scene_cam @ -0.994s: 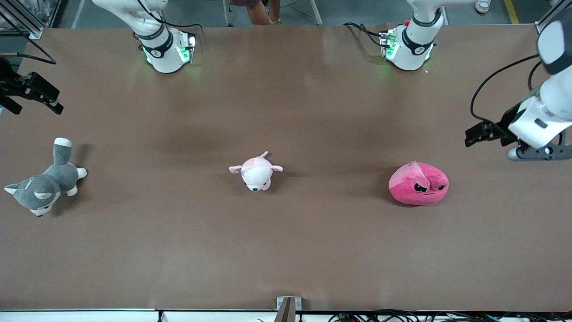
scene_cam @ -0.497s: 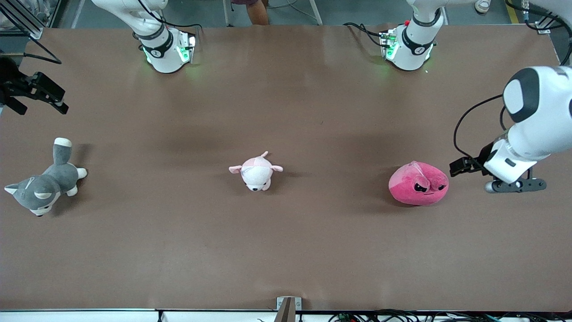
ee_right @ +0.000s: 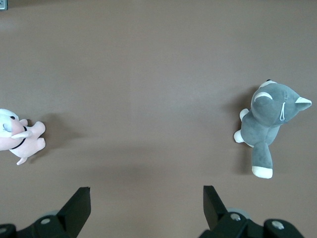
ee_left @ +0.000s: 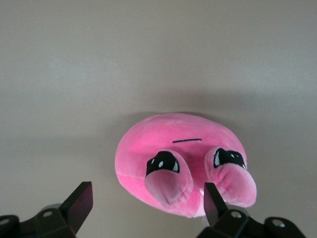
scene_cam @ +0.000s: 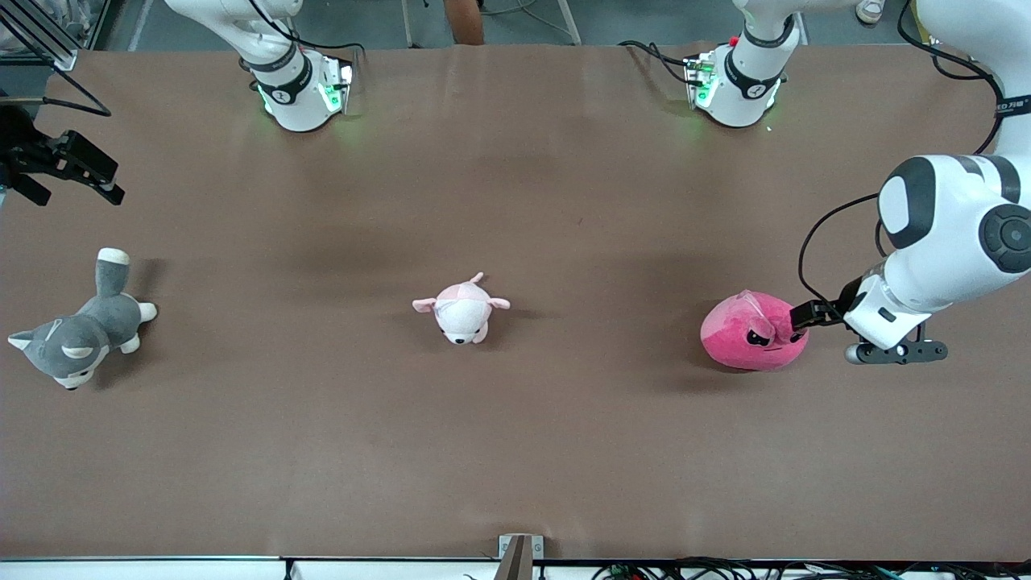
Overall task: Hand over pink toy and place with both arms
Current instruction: 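Close the left gripper on the pink toy's ear and lift it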
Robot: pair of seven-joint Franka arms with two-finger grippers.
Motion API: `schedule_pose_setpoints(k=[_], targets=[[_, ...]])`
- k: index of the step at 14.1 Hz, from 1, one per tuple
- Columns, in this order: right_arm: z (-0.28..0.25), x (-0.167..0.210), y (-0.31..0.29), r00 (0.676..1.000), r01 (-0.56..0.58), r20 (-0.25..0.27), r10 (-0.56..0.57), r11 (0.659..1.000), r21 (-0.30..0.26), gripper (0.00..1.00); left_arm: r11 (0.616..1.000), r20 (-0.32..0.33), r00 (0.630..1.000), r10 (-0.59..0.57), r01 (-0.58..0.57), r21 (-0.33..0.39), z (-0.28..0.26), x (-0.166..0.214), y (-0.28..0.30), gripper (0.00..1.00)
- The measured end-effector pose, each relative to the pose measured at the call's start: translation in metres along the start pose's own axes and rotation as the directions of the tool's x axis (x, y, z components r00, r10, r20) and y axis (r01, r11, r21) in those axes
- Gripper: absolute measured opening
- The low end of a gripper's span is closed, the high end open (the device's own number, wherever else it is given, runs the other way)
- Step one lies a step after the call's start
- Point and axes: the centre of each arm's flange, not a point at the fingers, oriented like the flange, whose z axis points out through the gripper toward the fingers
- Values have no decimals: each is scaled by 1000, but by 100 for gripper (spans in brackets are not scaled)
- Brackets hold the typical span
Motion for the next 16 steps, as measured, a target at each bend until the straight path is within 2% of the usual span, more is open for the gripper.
schedule_pose_setpoints(k=[3,7,8,9,13,14,16], targets=[[0,-1,3,1000,-5,7,5,1000,0,100,1000,-1,1000,2,-2,-1,18,-2,1,96],[-4,0,3,1000,-5,-2,5,1000,0,100,1000,-1,1000,12,-12,-7,32,0,8,83],[-4,0,3,1000,-5,-4,5,1000,0,100,1000,0,1000,12,-12,-7,35,0,8,83],[-5,0,3,1000,-5,-5,5,1000,0,100,1000,3,1000,13,-13,-7,37,0,8,76],[-5,0,3,1000,-6,-5,6,1000,0,100,1000,9,1000,17,-17,-8,41,0,11,33],[-5,0,3,1000,-6,-5,6,1000,0,100,1000,9,1000,23,-23,-9,41,0,15,33],[-5,0,3,1000,-6,-5,6,1000,0,100,999,5,999,44,-44,-12,39,-1,28,19]])
